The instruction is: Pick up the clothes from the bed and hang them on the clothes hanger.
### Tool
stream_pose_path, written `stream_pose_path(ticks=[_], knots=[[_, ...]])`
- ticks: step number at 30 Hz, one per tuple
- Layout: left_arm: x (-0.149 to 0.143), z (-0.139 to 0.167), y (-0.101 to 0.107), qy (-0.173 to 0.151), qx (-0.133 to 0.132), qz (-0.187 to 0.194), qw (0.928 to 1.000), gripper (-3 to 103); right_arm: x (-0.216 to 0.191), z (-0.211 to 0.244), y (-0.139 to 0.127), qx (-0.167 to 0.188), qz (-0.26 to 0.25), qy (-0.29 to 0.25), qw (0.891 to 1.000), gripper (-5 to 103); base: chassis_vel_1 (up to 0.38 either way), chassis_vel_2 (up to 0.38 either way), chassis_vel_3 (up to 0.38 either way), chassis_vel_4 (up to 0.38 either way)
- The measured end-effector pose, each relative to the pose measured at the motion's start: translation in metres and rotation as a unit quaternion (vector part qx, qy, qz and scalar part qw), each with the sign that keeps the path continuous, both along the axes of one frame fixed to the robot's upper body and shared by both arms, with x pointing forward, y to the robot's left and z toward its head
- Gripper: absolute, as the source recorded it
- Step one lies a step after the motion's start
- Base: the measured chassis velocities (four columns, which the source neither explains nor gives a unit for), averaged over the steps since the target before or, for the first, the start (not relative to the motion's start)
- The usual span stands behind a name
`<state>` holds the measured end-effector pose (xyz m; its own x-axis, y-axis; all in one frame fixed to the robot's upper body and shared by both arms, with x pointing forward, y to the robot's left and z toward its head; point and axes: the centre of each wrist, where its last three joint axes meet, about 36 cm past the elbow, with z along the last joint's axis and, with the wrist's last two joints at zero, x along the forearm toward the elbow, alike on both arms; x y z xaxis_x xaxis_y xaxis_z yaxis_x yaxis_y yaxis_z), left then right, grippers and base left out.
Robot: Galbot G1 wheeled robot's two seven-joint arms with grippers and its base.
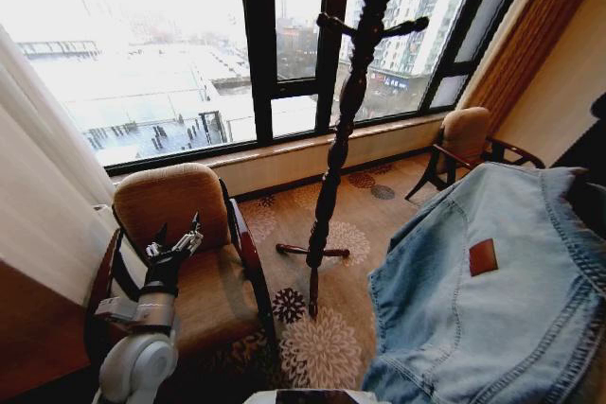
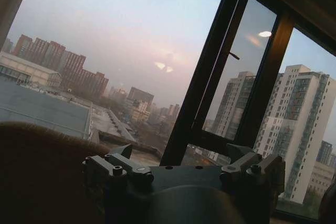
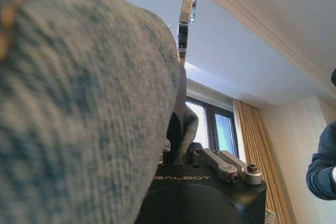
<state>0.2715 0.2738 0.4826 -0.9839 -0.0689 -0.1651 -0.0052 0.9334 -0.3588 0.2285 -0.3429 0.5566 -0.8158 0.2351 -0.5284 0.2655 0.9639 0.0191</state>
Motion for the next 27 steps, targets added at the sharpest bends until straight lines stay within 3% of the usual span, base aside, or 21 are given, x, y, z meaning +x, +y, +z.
stream_pose_path(ticks=[16, 27], knots=[[-0.004, 0.003, 0.001, -0.006, 0.003, 0.001, 1.0000, 100, -0.004, 0.002, 0.002, -0.002, -0.008, -0.004, 1.000, 19, -0.132, 0.131, 0.140, -0.139], [-0.005, 0.004, 0.003, -0.010, 0.008, 0.000, 0.9999, 100, -0.003, 0.014, -0.018, -0.014, -0.063, 0.013, 0.998, 19, 0.000, 0.000, 0.000, 0.000]])
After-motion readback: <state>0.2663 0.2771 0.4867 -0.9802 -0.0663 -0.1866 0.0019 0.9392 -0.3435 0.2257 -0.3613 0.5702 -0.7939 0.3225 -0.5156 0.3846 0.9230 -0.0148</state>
